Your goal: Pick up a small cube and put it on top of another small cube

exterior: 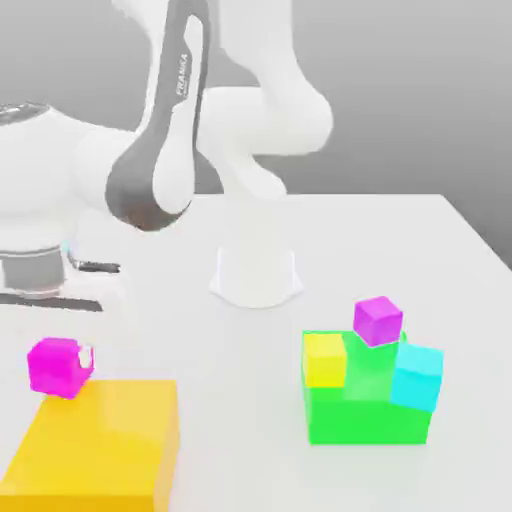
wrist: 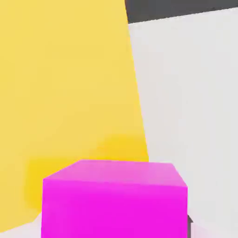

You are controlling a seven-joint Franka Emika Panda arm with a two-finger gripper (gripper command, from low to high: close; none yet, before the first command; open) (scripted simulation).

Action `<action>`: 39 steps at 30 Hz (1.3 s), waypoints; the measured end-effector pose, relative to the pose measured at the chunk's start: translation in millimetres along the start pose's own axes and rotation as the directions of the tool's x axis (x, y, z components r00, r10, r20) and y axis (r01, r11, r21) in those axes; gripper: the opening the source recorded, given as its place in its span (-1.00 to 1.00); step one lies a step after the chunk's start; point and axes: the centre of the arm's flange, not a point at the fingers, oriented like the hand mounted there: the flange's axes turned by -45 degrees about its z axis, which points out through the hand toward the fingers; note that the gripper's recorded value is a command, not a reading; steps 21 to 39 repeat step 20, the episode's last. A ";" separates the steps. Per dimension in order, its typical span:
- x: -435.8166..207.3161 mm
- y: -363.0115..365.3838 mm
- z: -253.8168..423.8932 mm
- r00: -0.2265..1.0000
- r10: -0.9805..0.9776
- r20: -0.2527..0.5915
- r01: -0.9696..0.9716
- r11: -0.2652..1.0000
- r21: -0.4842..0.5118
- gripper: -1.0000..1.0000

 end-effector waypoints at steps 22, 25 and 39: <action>-17.8 -248.1 -1.4 0.284 -0.958 0.038 0.958 0.285 0.038 1.00; -17.8 -248.1 -1.4 0.284 -0.958 0.038 0.958 0.285 0.038 1.00; -17.8 -248.1 -1.4 0.284 -0.958 0.038 0.958 0.285 0.038 1.00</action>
